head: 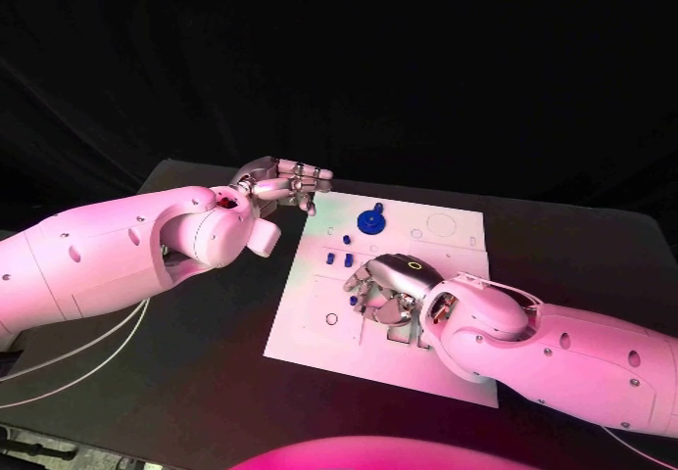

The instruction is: Assemble the parts on the task board

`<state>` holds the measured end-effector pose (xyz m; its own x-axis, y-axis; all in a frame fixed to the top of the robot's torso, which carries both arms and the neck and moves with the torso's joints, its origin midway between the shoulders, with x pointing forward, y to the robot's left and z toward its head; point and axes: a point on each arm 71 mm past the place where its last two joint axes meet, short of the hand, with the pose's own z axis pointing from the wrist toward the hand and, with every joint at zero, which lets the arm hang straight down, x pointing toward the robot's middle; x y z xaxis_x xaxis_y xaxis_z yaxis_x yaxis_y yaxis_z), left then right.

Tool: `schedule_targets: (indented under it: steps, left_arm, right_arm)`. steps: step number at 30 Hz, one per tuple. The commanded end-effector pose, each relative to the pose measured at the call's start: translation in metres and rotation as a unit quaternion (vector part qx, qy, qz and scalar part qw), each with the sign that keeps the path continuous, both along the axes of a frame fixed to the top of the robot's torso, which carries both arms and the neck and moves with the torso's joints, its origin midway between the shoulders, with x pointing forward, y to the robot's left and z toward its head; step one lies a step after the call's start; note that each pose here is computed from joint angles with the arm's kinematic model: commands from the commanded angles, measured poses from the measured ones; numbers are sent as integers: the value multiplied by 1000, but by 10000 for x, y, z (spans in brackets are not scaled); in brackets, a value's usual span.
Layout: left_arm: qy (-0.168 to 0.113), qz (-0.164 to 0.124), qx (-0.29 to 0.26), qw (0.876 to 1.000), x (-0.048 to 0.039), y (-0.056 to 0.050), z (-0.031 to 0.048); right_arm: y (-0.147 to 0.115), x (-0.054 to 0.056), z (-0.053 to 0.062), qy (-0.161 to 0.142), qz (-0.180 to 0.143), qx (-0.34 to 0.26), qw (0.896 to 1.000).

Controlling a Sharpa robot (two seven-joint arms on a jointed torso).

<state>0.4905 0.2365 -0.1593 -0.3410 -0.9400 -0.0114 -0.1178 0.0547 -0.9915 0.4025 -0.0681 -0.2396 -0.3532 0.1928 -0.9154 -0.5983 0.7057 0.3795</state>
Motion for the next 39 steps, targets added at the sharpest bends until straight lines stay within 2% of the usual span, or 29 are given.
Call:
schedule_targets:
  steps: [1,7,12,15,16,20,24,28,34,39]
  left_arm:
    - [1,-10,-6,1000,-4,-24,10]
    - [1,-11,-6,1000,-3,-17,8]
    - [2,-9,-6,1000,-2,-2,6]
    - [2,-9,-7,1000,-2,5,6]
    - [2,-10,-7,1000,-3,8,7]
    - [1,-10,-8,1000,-6,9,7]
    - [1,-10,-9,1000,-8,12,7]
    - [1,-10,-9,1000,-11,14,7]
    - [2,-10,-8,1000,-11,21,5]
    - [2,-10,-8,1000,-12,21,5]
  right_arm:
    - [-45,-13,4,-8,-8,-2,1000]
    - [-175,-61,117,-16,-13,4,1000]
    - [-378,-66,337,-30,-23,6,999]
    - [-525,-13,487,-41,-33,1,999]
    - [-617,34,564,-46,-39,-6,998]
    - [-786,129,659,-53,-52,-32,997]
    - [-929,229,679,-57,-64,-62,994]
    - [-1004,295,650,-57,-71,-86,992]
    - [-1005,328,617,-58,-69,-99,991]
    - [-993,336,565,-44,-64,-113,991]
